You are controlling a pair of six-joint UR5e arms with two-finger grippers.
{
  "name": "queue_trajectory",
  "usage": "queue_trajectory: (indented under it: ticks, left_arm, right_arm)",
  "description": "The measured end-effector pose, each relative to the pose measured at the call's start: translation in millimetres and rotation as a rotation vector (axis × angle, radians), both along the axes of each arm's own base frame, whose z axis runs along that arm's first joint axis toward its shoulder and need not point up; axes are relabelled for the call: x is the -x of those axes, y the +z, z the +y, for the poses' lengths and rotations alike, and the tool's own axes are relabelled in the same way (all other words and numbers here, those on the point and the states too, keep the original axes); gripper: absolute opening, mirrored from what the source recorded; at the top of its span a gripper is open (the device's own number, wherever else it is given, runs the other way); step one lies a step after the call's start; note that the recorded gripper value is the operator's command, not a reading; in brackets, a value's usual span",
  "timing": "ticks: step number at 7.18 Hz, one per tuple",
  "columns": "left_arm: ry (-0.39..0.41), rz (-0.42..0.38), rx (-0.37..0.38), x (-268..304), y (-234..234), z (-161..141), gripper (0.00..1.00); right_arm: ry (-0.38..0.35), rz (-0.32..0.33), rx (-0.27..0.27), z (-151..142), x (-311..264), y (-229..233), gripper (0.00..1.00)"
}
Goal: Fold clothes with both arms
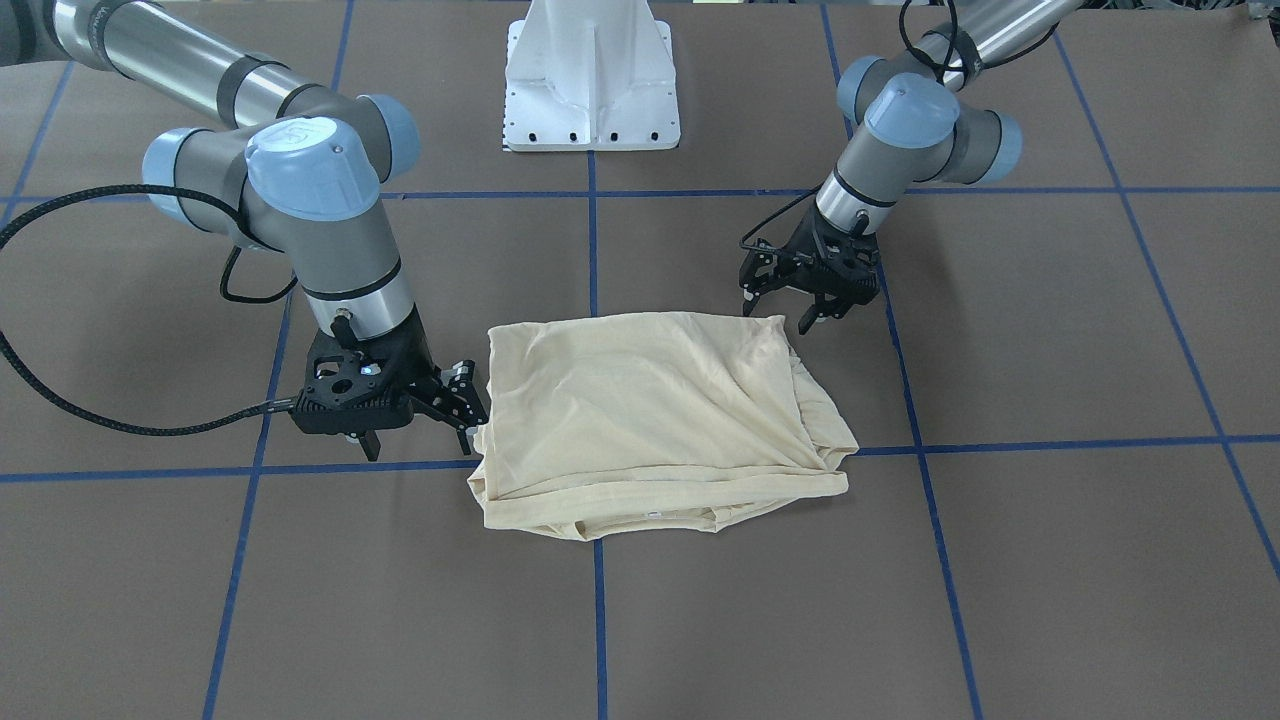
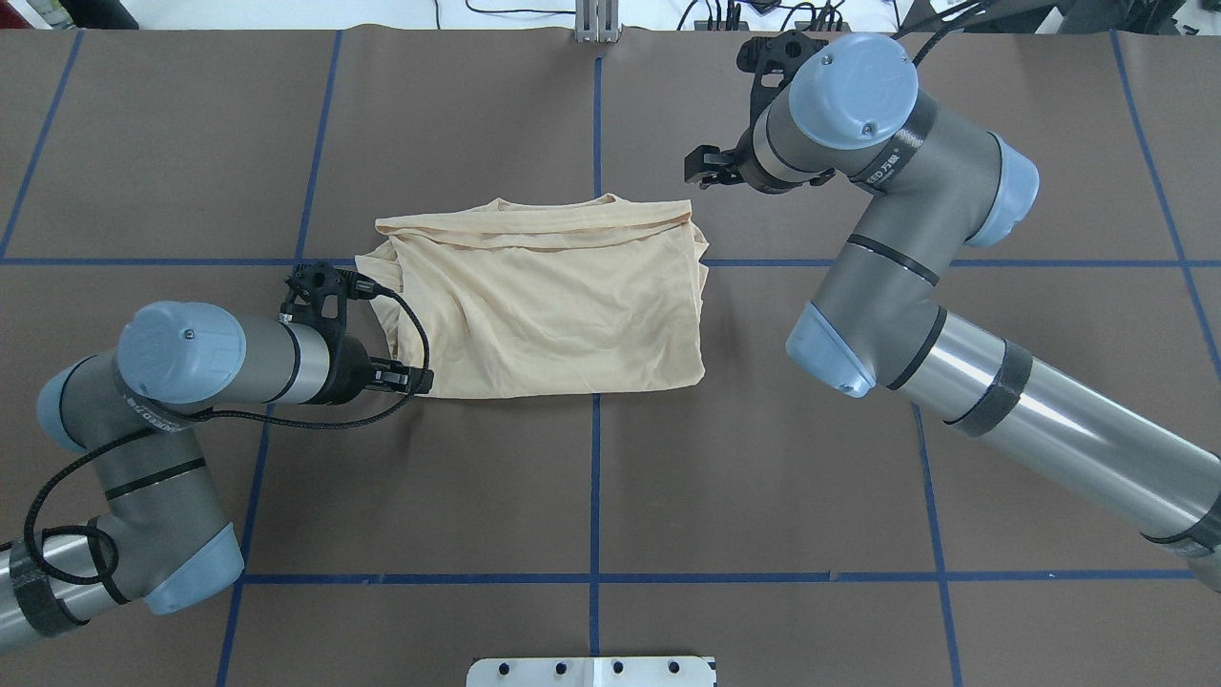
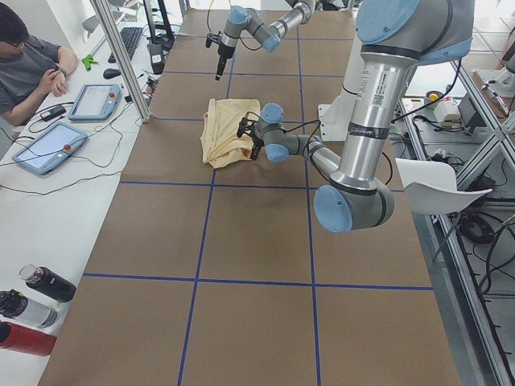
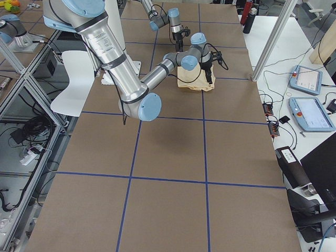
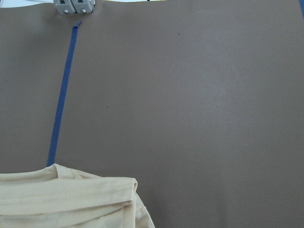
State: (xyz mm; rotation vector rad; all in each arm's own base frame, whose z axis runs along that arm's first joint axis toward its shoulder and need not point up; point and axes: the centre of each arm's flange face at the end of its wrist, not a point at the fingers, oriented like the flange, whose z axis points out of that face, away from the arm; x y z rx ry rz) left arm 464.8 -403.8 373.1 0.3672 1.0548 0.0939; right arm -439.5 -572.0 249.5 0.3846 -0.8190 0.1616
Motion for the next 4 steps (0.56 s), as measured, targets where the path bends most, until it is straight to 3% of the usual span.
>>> queue_trajectory:
  ticks: [4]
  left_arm:
    - [-0.003, -0.019, -0.01, 7.0, 9.9, -2.5, 0.0]
  right_arm:
    - [-0.003, 0.0, 0.0, 3.3, 4.5, -0.1, 1.0]
